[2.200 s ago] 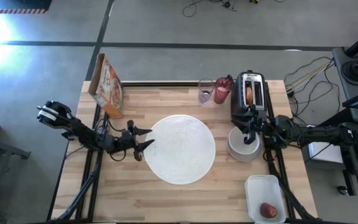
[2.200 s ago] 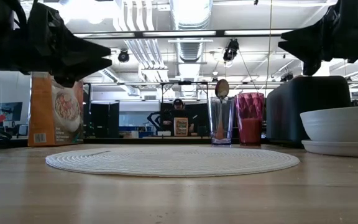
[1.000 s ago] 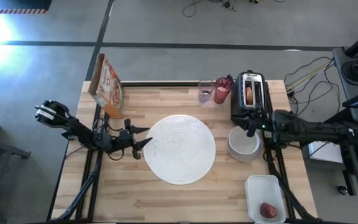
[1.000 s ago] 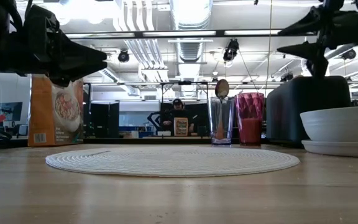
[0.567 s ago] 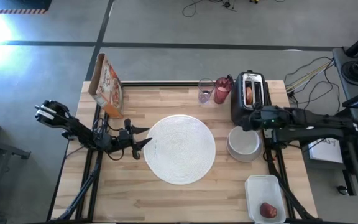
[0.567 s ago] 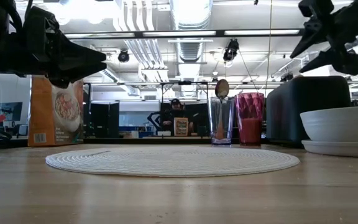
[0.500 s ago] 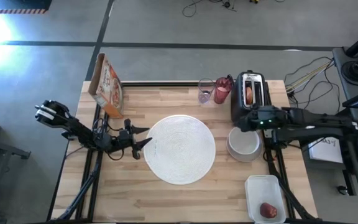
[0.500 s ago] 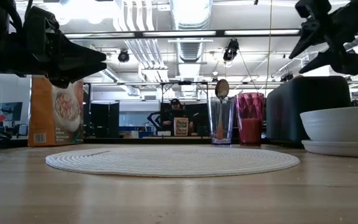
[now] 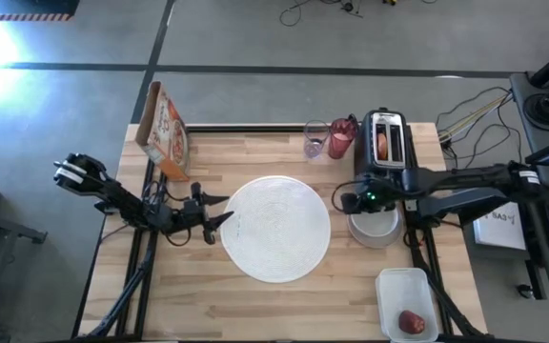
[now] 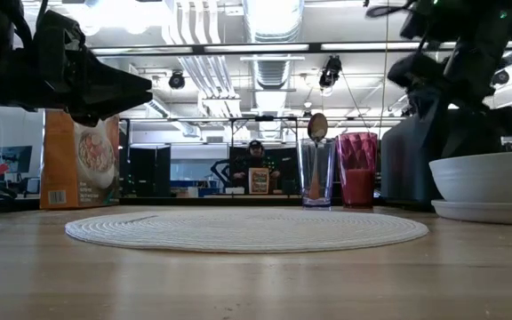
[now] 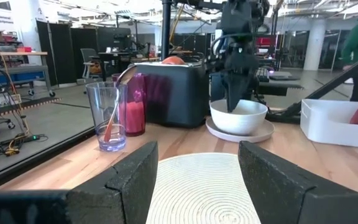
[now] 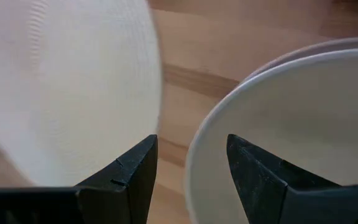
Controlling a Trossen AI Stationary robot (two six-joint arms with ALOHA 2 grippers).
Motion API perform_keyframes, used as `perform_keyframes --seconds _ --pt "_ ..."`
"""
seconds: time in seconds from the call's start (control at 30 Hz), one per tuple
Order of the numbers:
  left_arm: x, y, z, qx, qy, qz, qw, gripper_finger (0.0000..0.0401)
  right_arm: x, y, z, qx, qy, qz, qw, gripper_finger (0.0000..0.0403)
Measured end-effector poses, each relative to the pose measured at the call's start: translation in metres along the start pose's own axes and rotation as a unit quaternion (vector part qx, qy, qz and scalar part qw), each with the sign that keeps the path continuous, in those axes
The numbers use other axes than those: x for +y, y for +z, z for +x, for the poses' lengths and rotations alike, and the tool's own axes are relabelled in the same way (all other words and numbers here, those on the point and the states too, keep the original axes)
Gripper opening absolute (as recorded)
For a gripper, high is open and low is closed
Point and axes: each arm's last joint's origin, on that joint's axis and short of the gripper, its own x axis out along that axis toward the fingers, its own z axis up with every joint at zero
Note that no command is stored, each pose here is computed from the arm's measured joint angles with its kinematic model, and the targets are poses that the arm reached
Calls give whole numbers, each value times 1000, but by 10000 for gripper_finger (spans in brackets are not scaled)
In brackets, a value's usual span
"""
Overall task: Arrange a breakfast setting
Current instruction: Put the white bowl on the left of the white table mat
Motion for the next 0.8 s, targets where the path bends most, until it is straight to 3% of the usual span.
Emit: perform_keyframes --seconds 0.37,0.8 --pt "0 -2 0 9 -1 8 1000 208 1 -2 9 20 -18 30 999 183" --pt "0 -3 0 14 -1 14 1000 208 3 -10 26 42 -61 21 997 181"
